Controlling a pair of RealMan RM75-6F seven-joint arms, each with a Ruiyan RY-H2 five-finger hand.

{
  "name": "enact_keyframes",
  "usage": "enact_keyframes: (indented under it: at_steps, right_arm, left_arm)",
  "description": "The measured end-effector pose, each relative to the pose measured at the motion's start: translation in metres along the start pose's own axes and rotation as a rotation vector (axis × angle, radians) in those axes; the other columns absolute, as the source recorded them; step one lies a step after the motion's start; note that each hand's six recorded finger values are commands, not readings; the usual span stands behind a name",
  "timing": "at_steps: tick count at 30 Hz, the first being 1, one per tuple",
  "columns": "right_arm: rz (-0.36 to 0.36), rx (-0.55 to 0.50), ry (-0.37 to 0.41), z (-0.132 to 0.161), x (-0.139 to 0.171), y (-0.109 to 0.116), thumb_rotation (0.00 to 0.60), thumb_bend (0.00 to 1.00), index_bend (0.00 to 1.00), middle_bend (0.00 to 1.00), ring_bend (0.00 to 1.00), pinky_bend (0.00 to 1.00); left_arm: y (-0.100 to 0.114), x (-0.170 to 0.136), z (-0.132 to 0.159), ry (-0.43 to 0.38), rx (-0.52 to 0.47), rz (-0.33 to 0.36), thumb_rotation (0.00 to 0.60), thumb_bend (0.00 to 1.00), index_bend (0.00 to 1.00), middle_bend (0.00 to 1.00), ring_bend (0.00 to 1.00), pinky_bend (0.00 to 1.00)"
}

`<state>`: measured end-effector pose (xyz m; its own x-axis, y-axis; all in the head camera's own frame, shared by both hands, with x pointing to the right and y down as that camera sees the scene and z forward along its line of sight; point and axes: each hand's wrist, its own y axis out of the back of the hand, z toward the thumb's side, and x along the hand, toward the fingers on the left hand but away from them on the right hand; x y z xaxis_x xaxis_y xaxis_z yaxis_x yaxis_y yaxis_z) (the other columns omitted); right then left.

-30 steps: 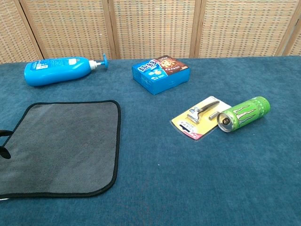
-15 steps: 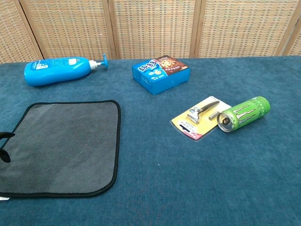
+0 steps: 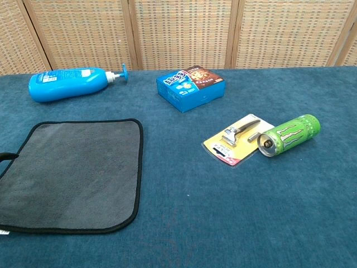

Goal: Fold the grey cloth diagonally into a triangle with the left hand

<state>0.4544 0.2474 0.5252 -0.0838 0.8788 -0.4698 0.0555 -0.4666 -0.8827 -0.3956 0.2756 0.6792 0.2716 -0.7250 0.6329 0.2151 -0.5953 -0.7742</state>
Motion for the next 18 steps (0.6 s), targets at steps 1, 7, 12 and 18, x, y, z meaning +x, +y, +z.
enact_keyframes:
  at_steps: [1, 7, 12, 18]
  right_arm:
    - [0.000, 0.000, 0.000, 0.000, 0.000, 0.000, 0.600, 0.00, 0.00, 0.00, 0.00, 0.00]
    - [0.004, 0.000, -0.001, 0.000, 0.000, -0.001, 0.600, 0.00, 0.00, 0.00, 0.00, 0.00]
    - [0.005, 0.001, -0.003, 0.000, 0.000, -0.001, 0.600, 0.00, 0.00, 0.00, 0.00, 0.00]
    - [0.007, 0.001, -0.005, -0.001, 0.000, -0.001, 0.600, 0.00, 0.00, 0.00, 0.00, 0.00]
  left_arm:
    - [0.000, 0.000, -0.001, 0.001, -0.001, 0.000, 0.600, 0.32, 0.53, 0.00, 0.00, 0.00]
    - [0.002, 0.000, -0.004, 0.007, 0.000, 0.002, 0.600, 0.31, 0.57, 0.00, 0.00, 0.00]
    - [0.008, 0.008, -0.006, 0.009, 0.005, 0.016, 0.600, 0.31, 0.58, 0.00, 0.00, 0.00]
    - [0.018, 0.023, -0.007, 0.003, 0.018, 0.039, 0.600, 0.32, 0.61, 0.00, 0.00, 0.00]
